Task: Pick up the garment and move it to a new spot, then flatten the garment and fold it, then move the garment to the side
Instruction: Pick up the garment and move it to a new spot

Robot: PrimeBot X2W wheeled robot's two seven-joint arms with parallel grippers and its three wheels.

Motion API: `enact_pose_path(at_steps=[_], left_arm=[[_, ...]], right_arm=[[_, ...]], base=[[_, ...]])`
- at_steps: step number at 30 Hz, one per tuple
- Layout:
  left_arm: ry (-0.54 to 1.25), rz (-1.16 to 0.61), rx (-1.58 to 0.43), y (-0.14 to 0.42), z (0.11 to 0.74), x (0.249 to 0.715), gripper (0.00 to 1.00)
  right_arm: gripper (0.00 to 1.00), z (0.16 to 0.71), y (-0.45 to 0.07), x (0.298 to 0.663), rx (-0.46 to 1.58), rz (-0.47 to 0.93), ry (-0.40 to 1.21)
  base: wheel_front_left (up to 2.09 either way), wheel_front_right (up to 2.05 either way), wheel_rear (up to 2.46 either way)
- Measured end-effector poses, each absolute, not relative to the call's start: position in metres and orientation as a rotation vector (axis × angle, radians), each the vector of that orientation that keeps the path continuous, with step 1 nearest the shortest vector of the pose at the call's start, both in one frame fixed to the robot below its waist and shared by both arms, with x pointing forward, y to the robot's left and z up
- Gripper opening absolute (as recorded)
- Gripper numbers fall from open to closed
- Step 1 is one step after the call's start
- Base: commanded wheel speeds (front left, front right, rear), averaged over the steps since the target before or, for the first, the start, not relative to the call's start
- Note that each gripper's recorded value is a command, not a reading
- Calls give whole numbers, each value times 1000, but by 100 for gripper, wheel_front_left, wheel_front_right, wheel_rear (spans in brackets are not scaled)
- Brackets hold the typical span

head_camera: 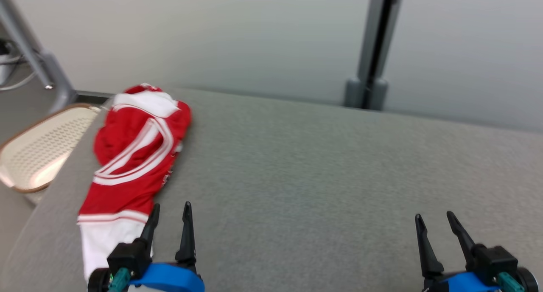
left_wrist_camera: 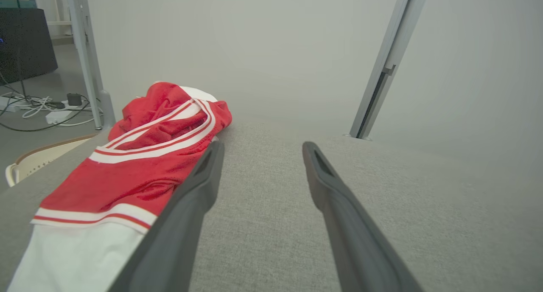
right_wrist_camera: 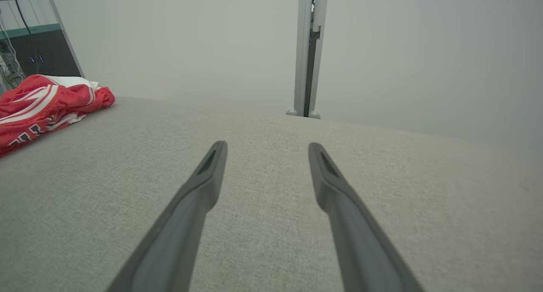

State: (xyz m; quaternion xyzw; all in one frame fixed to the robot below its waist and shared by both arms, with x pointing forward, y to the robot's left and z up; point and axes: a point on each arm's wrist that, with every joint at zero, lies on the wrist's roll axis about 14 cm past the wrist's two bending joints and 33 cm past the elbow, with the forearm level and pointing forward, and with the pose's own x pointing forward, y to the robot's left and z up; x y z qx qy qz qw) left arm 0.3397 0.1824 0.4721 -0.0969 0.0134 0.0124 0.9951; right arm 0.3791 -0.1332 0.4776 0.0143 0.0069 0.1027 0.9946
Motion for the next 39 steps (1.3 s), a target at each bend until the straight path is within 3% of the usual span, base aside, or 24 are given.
enact_pose_path(at_steps=[15,25,31,39], left_arm=[[-4,382,-195,280,470,260,100],[17,445,-183,296,465,246,100],[-12,439,-34,332,491,265,100],[-61,351,215,378,566,345,100]], right_arm=[[100,480,2,397,40,586,16],[100,472,23,399,51,644,40],[100,469,11,407,45,608,36],[100,449,-12,424,28,538,67]], base=[[0,0,0],[0,0,0],[0,0,0],[0,0,0]])
